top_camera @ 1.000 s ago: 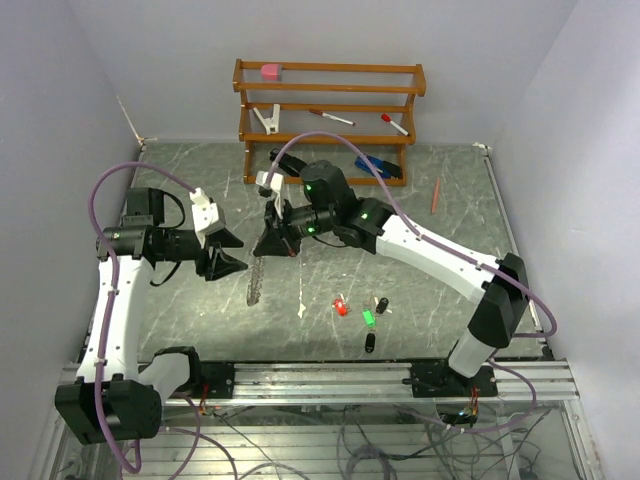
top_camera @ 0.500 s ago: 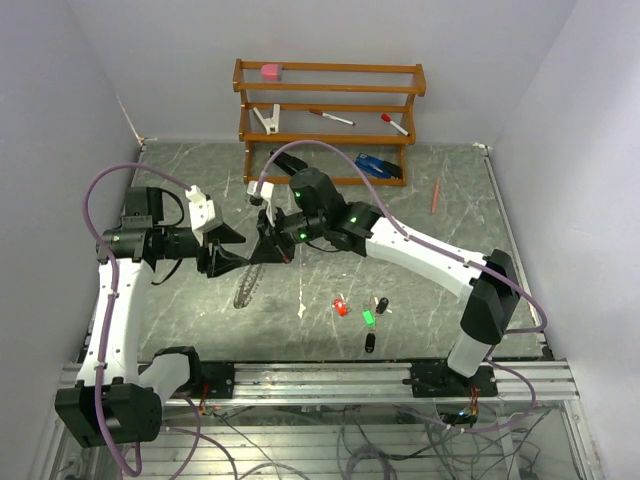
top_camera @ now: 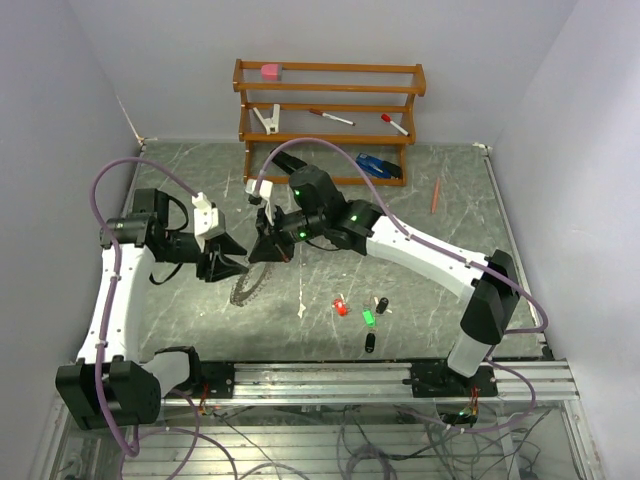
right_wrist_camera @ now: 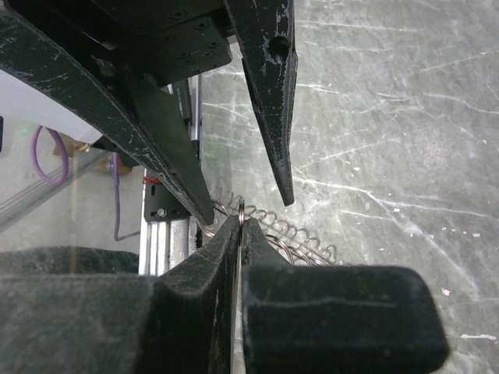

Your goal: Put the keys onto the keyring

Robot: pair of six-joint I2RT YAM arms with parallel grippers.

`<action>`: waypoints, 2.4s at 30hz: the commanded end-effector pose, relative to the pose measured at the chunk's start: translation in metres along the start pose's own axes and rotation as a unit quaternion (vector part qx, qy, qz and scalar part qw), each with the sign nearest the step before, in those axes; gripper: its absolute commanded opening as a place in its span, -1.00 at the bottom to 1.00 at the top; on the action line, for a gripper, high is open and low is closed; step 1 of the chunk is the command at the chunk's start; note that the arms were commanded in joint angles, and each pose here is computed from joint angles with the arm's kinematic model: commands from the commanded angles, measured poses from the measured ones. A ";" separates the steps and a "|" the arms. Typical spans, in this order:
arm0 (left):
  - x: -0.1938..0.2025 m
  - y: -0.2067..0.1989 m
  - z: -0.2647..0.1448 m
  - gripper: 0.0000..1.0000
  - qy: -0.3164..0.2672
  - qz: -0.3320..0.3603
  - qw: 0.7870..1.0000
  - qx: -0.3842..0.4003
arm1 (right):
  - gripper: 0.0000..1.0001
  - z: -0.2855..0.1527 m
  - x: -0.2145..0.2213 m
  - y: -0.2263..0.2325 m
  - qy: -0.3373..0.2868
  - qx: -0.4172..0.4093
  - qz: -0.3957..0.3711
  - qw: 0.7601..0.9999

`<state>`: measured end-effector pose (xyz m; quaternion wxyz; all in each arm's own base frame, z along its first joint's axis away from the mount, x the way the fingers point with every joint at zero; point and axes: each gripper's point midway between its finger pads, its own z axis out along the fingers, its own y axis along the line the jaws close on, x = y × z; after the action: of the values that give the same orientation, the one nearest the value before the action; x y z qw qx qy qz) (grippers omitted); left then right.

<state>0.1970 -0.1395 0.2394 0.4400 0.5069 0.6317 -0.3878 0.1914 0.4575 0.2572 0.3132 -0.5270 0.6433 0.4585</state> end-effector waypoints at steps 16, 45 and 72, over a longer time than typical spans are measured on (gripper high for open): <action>-0.014 0.001 -0.003 0.02 -0.015 0.030 0.999 0.007 | -1.00 0.004 -0.013 0.021 -0.005 -0.039 -0.019 0.999; -0.018 -0.026 -0.003 -0.86 -0.040 0.068 0.996 0.031 | -0.97 0.000 -0.020 0.025 -0.021 -0.036 -0.024 0.999; -0.024 -0.030 0.008 -0.86 -0.128 0.019 0.990 0.051 | -0.11 -0.091 -0.065 -0.015 -0.183 0.106 0.010 0.977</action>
<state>0.1724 -0.1522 0.2426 0.4544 0.5028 0.5803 -0.4517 0.2089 0.4135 0.3389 0.4551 -0.4415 0.6073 0.4787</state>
